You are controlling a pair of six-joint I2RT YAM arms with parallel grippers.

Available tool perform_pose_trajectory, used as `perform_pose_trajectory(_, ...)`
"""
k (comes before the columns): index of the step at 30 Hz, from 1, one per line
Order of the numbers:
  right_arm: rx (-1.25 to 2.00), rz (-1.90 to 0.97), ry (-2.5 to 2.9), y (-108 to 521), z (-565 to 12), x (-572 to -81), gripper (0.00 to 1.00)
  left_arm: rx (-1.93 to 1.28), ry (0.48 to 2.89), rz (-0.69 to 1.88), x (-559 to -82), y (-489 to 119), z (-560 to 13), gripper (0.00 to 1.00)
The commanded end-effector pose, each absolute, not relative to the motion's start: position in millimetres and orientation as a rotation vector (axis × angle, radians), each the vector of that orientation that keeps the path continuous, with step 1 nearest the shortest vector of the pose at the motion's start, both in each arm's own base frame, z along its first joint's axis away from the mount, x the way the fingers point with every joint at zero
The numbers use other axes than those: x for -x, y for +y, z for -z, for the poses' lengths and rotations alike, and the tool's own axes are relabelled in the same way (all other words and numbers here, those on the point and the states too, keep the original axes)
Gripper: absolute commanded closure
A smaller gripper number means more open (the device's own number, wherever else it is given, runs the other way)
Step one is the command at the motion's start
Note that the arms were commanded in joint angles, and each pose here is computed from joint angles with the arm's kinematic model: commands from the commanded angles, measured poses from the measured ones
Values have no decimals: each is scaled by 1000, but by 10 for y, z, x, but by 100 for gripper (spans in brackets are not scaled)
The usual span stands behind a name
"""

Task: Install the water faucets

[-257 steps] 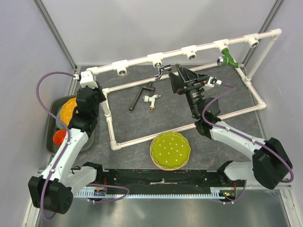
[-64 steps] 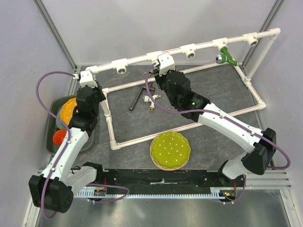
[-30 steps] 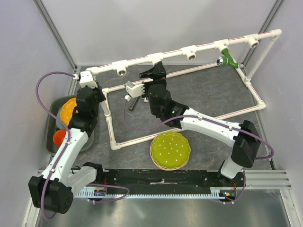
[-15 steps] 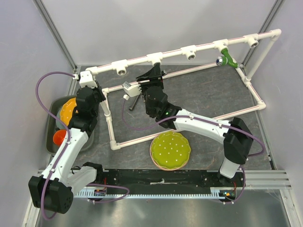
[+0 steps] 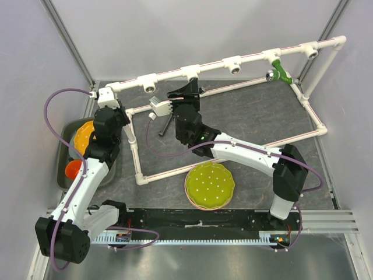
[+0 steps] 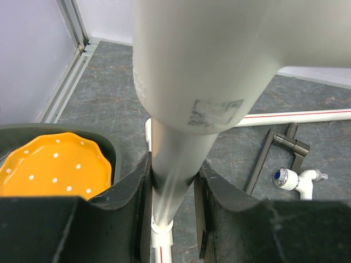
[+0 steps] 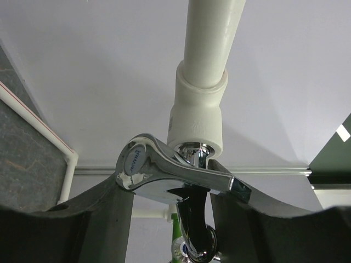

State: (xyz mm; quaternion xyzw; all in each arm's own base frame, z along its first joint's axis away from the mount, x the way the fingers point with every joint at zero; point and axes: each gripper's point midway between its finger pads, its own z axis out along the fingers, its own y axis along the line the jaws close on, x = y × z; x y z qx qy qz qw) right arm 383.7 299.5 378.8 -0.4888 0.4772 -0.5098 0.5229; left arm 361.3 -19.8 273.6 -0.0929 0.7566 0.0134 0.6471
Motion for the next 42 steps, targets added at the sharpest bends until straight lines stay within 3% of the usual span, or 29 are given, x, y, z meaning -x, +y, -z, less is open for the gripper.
perform_pose_trajectory(1, 590, 682, 1210, 3009, -4451, -3813, 100, 261, 1656, 155, -3631, -431, -2985, 98)
perform_pose_trajectory(9, 402, 424, 1228, 2987, -4717, -3800, 100, 260, 1657, 156, -3631, -434, -2985, 98)
perform_pose_trajectory(22, 292, 296, 1196, 2834, -4959, -3800, 100, 261, 1656, 155, -3631, -431, -2985, 98)
perform_pose_trajectory(25, 396, 279, 1215, 2908, -4842, -3759, 83, 262, 1653, 152, -3625, -424, -2996, 98)
perform_pose_trajectory(26, 418, 262, 1234, 2927, -4767, -3754, 67, 262, 1654, 151, -3625, -424, -2988, 98)
perform_pose_trajectory(28, 455, 229, 1243, 2910, -4723, -3672, 49, 264, 1656, 151, -3627, -423, -2983, 98)
perform_pose_trajectory(29, 482, 198, 1254, 2939, -4679, -3638, 34, 264, 1654, 151, -3628, -423, -2991, 98)
perform_pose_trajectory(30, 502, 181, 1259, 2946, -4656, -3599, 28, 263, 1654, 150, -3625, -421, -2988, 98)
perform_pose_trajectory(35, 631, -1, 1257, 2938, -4675, -3247, 9, 265, 1652, 136, -3626, -397, -2995, 98)
perform_pose_trajectory(42, 595, -200, 1275, 2671, -4748, -2838, 2, 267, 1644, 128, -3615, -376, -3024, 98)
